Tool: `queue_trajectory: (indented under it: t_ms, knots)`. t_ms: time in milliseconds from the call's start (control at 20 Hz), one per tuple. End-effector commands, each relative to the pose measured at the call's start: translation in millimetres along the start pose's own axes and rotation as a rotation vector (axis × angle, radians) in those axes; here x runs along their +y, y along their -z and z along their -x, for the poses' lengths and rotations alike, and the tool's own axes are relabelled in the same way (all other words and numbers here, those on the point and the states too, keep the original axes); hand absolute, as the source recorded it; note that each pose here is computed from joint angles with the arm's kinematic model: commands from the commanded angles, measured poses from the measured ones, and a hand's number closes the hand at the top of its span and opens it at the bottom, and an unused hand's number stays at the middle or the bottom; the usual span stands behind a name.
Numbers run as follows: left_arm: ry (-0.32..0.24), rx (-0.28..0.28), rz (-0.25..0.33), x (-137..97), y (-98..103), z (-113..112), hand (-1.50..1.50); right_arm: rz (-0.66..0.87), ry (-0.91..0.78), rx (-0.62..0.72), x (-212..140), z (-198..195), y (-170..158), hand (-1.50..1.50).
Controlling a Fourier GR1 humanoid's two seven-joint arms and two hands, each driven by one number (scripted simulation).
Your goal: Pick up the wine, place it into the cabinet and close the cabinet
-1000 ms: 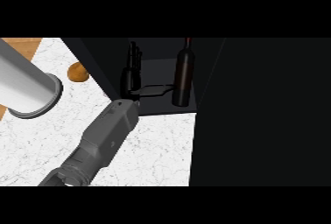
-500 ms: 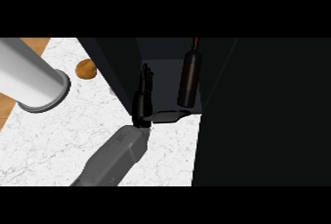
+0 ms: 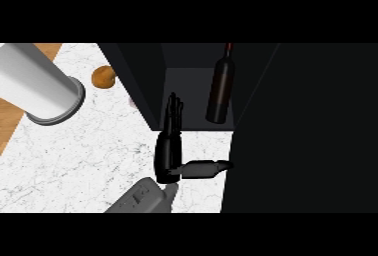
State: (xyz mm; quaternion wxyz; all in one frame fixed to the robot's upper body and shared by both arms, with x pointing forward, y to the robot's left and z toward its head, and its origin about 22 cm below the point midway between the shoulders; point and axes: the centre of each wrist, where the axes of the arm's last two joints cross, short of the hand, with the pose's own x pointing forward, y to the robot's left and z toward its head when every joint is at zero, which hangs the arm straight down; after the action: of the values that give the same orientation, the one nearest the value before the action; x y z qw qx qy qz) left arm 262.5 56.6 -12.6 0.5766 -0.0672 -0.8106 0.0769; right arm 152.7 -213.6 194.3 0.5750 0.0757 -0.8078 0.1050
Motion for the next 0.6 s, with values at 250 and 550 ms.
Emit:
queue_trajectory:
  t_ms: [250,550]
  knots:
    - [0.017,0.001,-0.071,11,-55,-44,-1.50,-0.008,0.014,-0.039,-8,-16,-22,-1.50]
    - [-0.055,-0.029,-0.022,20,-75,-75,-1.50,-0.070,0.049,-0.018,6,-10,-6,-1.50]
